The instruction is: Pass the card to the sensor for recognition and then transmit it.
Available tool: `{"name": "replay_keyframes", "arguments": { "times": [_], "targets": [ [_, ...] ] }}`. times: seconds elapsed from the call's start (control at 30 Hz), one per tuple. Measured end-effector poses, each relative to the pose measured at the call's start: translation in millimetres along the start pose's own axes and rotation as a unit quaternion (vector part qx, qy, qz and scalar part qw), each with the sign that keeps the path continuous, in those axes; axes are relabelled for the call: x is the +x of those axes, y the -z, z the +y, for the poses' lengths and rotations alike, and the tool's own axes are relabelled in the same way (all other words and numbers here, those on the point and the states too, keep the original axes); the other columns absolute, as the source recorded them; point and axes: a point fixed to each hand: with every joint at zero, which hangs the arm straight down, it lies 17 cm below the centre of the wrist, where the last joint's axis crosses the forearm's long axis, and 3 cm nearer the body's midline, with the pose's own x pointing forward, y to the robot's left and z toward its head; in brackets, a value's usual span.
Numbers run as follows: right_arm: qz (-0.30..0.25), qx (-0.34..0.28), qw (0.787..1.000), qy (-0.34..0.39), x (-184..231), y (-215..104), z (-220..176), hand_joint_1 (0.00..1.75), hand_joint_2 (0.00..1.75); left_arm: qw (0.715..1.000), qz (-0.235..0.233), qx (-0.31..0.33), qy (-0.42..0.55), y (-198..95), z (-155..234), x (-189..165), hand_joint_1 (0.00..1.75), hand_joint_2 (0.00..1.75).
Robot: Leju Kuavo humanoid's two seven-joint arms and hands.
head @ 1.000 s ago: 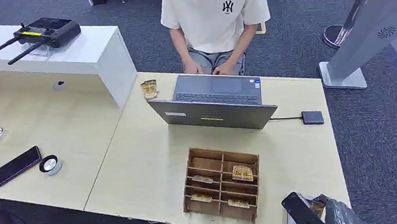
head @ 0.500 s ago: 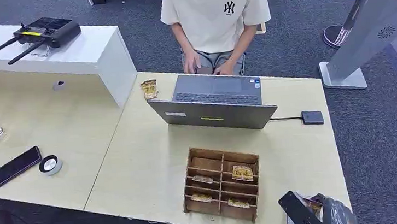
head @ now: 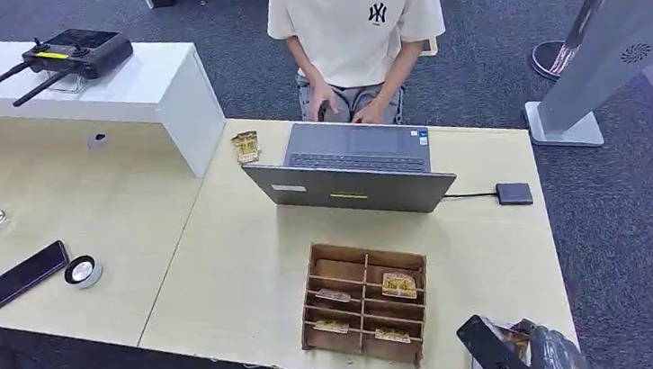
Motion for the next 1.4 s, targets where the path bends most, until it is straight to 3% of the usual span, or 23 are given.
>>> {"name": "replay_keyframes", "arguments": {
  "times": [0.7,0.83,1.0,1.13,1.27,1.4],
  "targets": [
    [-0.017,-0.002,1.000,0.022,12.9,-2.6,-7.0,1.75,1.75,1.000,0.001,0.001,0.000,-0.7,0.9,-1.0,0.00,1.75],
    [-0.049,-0.017,0.998,0.047,32.5,-6.6,-21.9,1.75,1.75,1.000,0.003,-0.002,0.000,-1.7,-0.7,-3.1,0.00,1.75],
    [-0.128,-0.060,0.985,0.097,77.6,-21.7,-62.7,1.75,1.75,1.000,0.006,-0.008,-0.009,-4.2,-3.9,-6.5,0.00,1.75],
    [-0.187,-0.100,0.969,0.126,107.9,-38.9,-96.9,1.75,1.75,1.000,0.005,-0.005,-0.026,-4.6,-1.7,-5.3,0.00,1.75],
    [-0.240,-0.137,0.948,0.155,131.7,-57.4,-125.9,1.75,1.75,0.999,-0.008,0.037,-0.040,14.1,9.7,8.5,0.00,1.75],
    [-0.284,-0.156,0.929,0.180,148.5,-75.3,-145.5,1.75,1.75,0.999,-0.011,0.023,-0.030,20.6,-4.0,7.4,0.00,1.75]
  ]
}}
